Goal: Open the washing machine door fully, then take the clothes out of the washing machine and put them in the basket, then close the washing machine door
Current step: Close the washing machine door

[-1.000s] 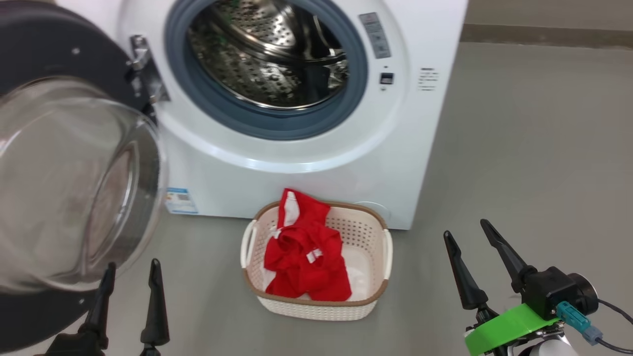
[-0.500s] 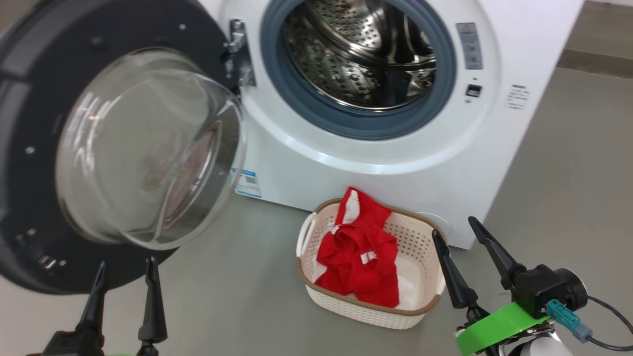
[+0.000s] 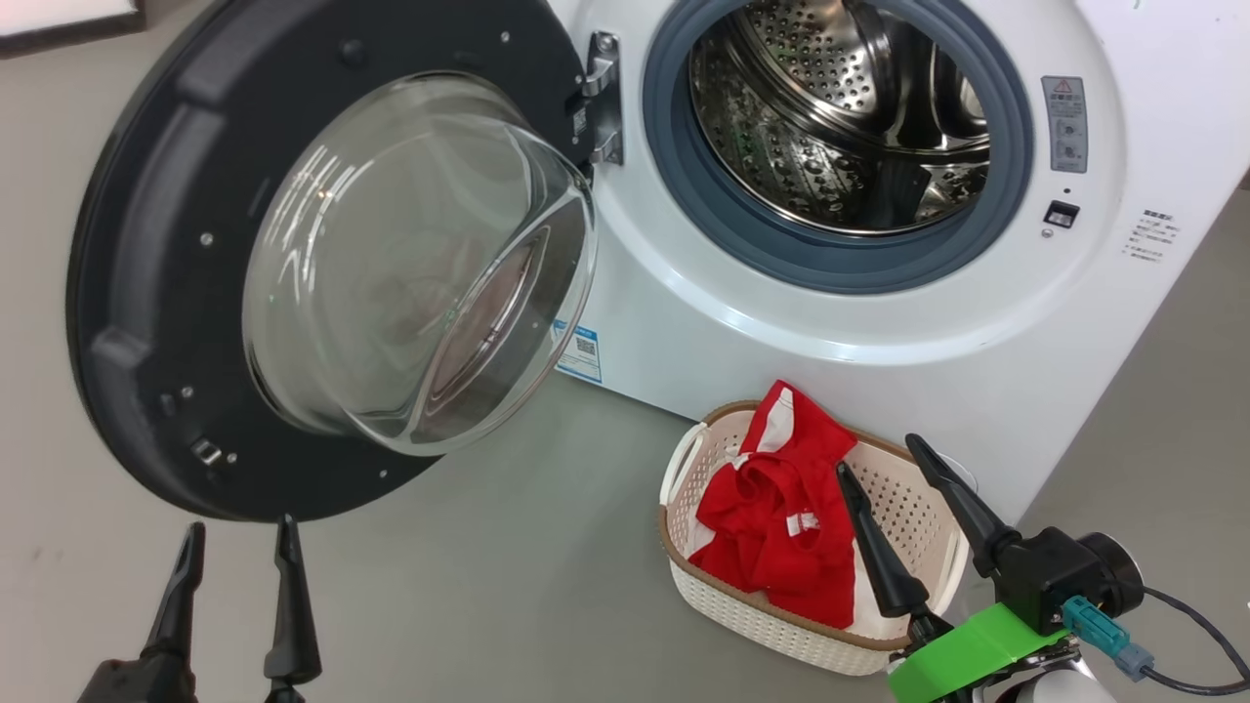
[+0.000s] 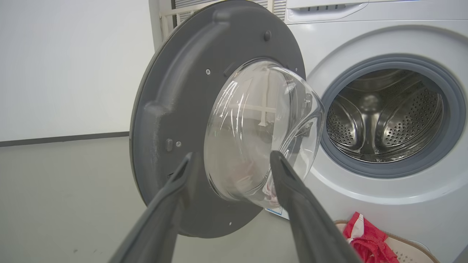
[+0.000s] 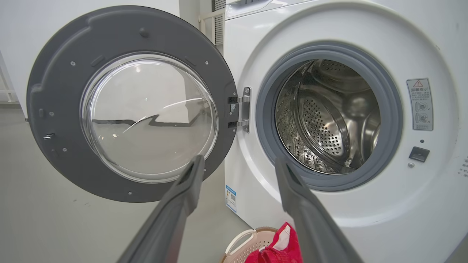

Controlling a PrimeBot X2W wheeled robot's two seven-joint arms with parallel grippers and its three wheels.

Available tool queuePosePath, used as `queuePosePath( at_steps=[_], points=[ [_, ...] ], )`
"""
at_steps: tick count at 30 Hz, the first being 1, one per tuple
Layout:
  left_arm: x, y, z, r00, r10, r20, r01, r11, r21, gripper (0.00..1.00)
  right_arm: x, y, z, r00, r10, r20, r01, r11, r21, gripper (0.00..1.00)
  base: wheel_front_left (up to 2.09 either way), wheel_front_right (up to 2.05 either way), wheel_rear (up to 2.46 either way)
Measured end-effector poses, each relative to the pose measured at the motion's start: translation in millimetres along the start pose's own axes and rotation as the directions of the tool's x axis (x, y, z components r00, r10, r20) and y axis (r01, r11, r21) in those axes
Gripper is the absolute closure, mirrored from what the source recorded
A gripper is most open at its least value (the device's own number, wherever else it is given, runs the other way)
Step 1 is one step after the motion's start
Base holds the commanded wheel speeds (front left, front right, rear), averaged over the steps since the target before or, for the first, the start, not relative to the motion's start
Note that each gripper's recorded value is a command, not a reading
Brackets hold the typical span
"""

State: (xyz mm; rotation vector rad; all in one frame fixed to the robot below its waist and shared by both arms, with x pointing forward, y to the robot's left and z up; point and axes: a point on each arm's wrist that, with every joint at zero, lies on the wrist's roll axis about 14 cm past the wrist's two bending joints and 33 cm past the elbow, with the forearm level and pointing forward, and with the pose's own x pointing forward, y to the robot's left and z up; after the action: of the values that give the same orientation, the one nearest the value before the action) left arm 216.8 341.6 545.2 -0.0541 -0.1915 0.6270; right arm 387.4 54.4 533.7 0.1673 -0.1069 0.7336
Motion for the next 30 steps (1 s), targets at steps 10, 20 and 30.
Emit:
queuePosePath(
  at_steps=[10, 20, 30],
  points=[
    [1.0, 0.1, 2.3, 1.000, 0.015, 0.010, -0.015, 1.000, 0.004, 0.53, -1.3, -1.8, -2.3, 1.000, -0.003, -0.007, 0.003, 1.000, 0.002, 0.00, 0.00, 0.00, 0.00],
    [30.2, 19.6, 71.9, 0.973, 0.022, 0.229, -0.066, 0.980, 0.186, 1.00, -7.5, -10.4, -3.9, 1.000, -0.024, -0.016, 0.024, 1.000, -0.005, 0.00, 0.00, 0.00, 0.00],
    [101.5, 69.3, 144.3, 0.903, 0.235, 0.360, -0.226, 0.972, -0.069, 1.00, -7.9, -33.2, -6.9, 0.998, -0.054, -0.022, 0.054, 0.998, -0.027, 0.00, 0.00, 0.00, 0.00]
  ],
)
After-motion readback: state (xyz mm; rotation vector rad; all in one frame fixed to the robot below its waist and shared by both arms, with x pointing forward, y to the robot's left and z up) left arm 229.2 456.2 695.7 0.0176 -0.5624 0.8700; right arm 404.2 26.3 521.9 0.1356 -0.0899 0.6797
